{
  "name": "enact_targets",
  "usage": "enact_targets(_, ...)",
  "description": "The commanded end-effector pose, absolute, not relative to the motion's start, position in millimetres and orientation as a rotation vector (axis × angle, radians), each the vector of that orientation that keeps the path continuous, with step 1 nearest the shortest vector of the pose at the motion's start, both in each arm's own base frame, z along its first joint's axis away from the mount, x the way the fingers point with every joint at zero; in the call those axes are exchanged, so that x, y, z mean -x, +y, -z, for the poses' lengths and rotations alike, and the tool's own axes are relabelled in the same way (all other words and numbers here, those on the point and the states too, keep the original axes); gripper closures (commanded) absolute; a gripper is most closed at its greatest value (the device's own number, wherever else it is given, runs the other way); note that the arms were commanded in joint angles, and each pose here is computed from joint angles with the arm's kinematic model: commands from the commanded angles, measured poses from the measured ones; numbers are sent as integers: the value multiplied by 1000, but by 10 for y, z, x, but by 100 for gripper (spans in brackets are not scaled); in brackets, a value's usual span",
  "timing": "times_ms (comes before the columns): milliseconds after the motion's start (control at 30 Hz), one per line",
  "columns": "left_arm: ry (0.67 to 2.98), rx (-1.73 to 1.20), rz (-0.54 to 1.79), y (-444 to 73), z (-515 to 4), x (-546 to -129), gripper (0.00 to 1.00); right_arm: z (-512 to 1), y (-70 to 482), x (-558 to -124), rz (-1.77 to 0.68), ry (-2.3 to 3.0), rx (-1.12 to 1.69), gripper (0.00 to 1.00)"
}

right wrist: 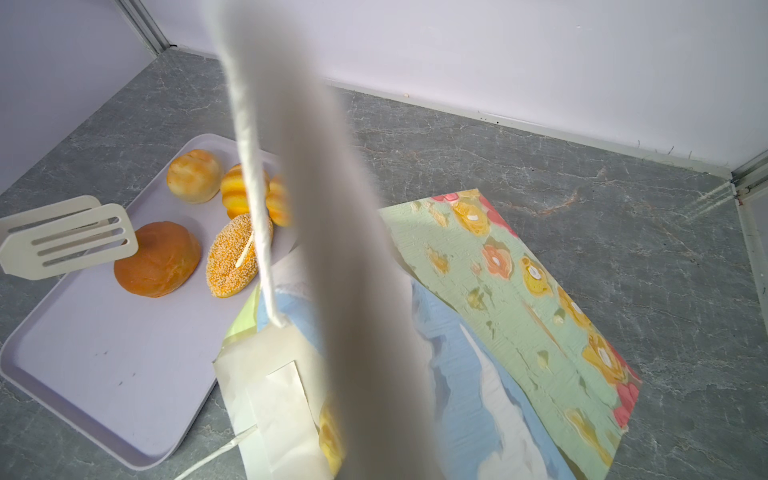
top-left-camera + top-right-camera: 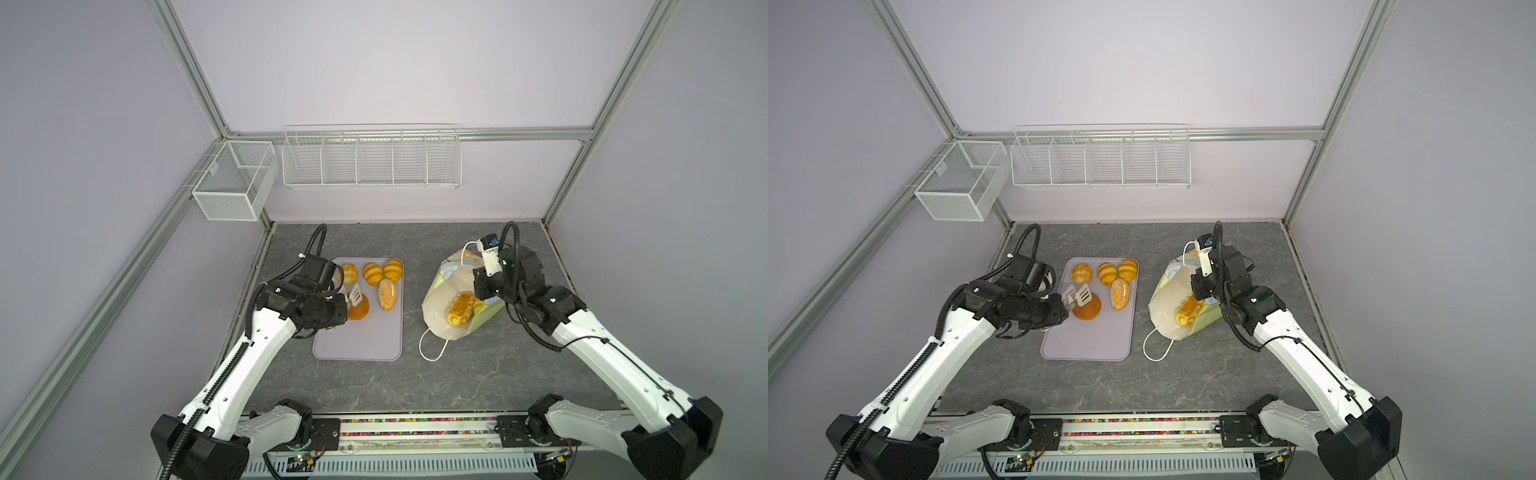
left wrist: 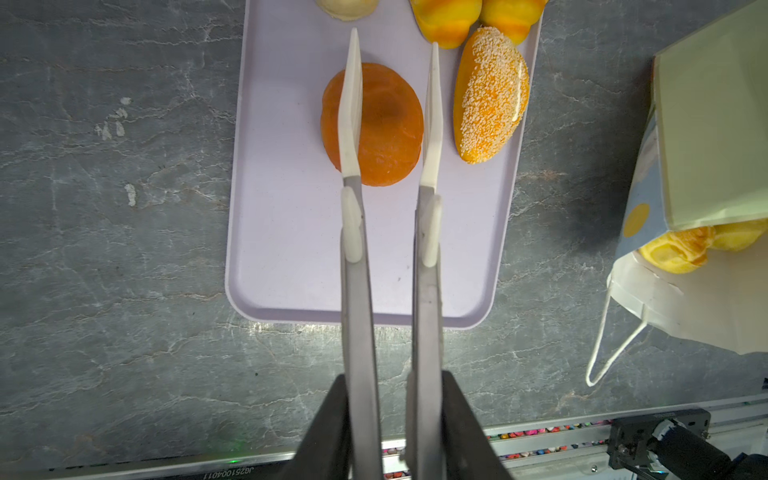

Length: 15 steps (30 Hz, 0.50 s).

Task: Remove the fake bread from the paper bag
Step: 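Swing the left tongs back toward the bag opening held by the right gripper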

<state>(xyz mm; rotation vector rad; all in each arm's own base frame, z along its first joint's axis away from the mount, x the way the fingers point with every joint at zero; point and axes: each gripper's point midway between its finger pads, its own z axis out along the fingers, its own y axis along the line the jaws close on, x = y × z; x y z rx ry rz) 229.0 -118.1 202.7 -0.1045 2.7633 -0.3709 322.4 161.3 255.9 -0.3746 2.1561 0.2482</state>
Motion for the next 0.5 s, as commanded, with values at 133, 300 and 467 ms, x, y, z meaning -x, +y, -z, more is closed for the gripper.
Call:
enact_targets(133,2640,-31,531,-1334,-2444,-2271,77,-2630,1695,-3190,-292,2094,454,93)
enact_targets(300,2512,-224,619,-1612,-2694,-2219,79,-2653,1782,-3120,-308,2037,574,93)
enact_targets(467,2363,-476,640,-1924,-2924,-2017,83,-2652,1823,-3092,-304,2016,645,93)
